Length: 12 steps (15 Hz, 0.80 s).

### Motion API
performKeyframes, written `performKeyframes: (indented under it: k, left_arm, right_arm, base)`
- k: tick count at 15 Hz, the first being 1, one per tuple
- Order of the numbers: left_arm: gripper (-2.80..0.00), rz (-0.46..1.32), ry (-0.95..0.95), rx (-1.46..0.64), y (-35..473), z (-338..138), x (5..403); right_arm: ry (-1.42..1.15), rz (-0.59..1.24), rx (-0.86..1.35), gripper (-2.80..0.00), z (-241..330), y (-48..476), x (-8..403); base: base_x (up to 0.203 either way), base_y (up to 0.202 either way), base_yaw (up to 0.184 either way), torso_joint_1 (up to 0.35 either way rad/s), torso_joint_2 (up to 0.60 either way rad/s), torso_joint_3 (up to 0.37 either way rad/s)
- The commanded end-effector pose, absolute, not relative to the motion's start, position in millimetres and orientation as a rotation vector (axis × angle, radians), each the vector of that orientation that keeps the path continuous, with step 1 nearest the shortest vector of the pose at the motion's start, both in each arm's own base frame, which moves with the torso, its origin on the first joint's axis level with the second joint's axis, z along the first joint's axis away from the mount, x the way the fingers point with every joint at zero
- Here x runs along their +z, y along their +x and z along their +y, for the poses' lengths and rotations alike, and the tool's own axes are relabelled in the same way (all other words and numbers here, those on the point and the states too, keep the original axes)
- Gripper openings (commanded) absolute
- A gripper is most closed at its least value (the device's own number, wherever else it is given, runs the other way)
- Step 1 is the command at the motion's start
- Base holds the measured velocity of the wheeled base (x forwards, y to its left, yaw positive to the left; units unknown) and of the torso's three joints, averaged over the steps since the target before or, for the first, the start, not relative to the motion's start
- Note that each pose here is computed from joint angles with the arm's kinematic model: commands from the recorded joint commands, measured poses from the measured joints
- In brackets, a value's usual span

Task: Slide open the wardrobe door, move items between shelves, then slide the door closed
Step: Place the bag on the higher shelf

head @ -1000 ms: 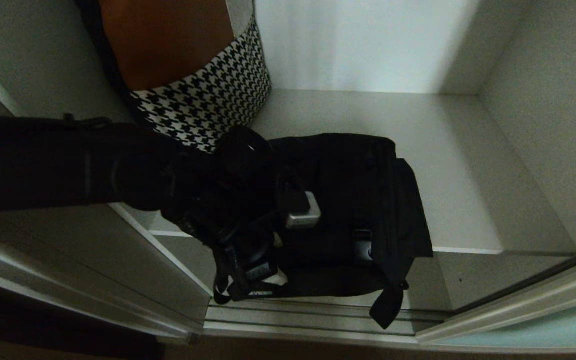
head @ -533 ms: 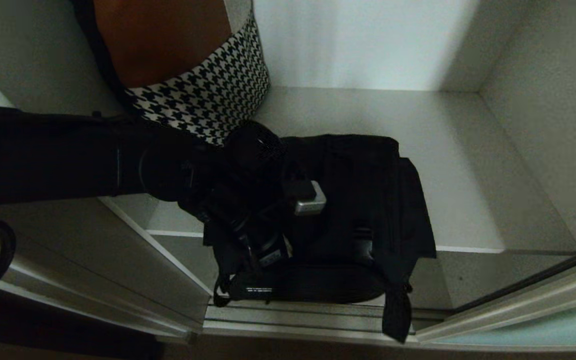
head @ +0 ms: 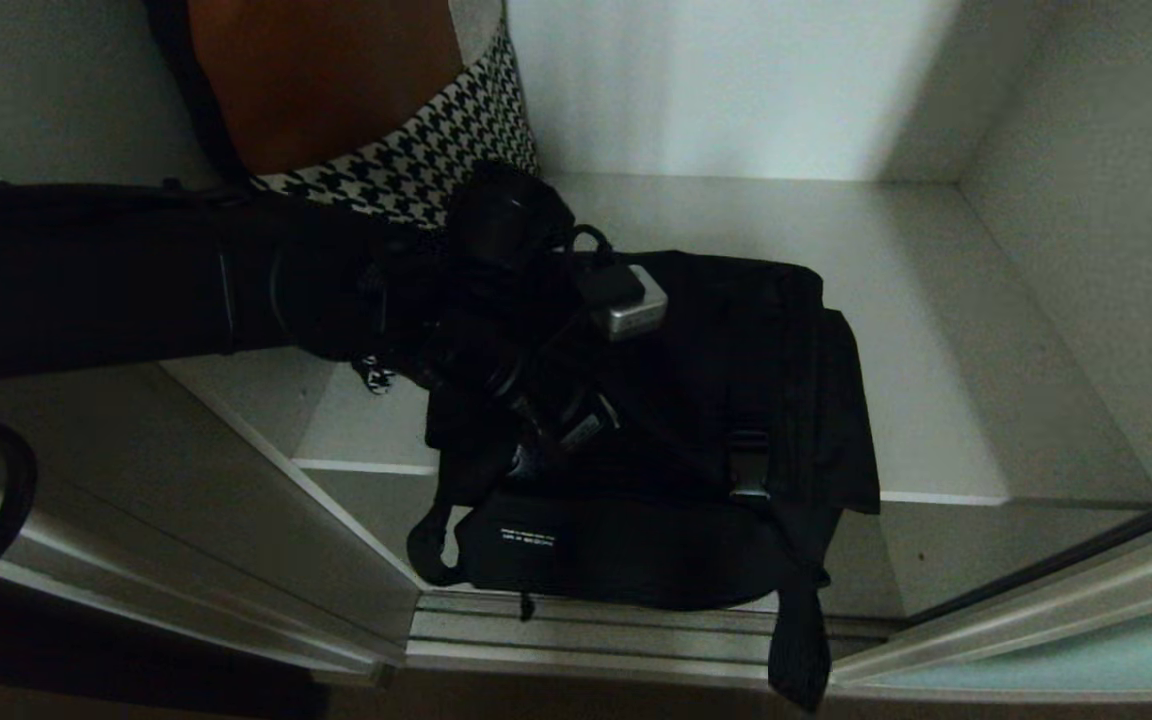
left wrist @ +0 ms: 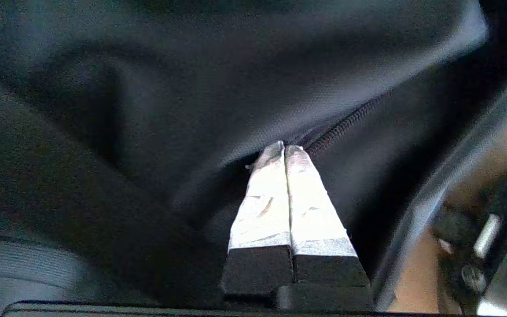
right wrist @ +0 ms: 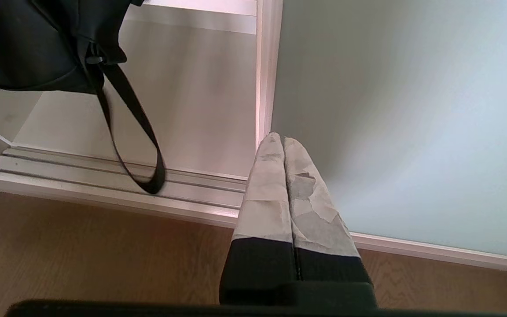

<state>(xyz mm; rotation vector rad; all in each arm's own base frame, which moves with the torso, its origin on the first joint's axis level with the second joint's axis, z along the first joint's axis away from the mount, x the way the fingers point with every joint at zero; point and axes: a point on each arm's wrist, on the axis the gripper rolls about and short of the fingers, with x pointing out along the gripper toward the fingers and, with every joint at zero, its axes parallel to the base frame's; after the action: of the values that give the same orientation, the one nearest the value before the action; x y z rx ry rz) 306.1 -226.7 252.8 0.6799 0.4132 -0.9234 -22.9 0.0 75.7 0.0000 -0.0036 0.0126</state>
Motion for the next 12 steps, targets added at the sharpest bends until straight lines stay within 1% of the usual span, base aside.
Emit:
performKeyframes:
  k: [1, 4, 6, 10, 12]
  left_arm:
    - [-2.8, 0.364, 0.661, -0.873, 316.8, -233.3, 261.3]
    - [-2.8, 0.311, 0.632, -0.791, 332.8, -243.2, 268.6]
    - [-2.8, 0.32, 0.639, -0.78, 336.5, -245.3, 263.1]
    - [-2.8, 0.362, 0.645, -0.793, 330.6, -242.0, 260.1]
    - [-2.8, 0.319, 0.629, -0.784, 328.2, -240.2, 272.1]
  right_arm:
    - [0.0, -0.005, 0.014, -2.8, 0.0, -22.9, 75.8]
    - [0.0, -0.005, 0.014, -2.8, 0.0, -22.9, 75.8]
    - [0.0, -0.005, 0.014, -2.8, 0.0, -22.9, 75.8]
    - [0.0, -0.005, 0.014, -2.8, 0.0, -22.9, 75.8]
    - [0.0, -0.005, 0.014, -2.8, 0.0, -22.9, 75.8]
  base:
    - [0.0, 0.0, 0.0, 0.0, 0.0, 0.0]
    - [0.0, 0.0, 0.0, 0.0, 0.0, 0.0]
    - [0.0, 0.0, 0.0, 0.0, 0.0, 0.0]
    - [0.0, 0.0, 0.0, 0.0, 0.0, 0.0]
    - [0.0, 0.0, 0.0, 0.0, 0.0, 0.0]
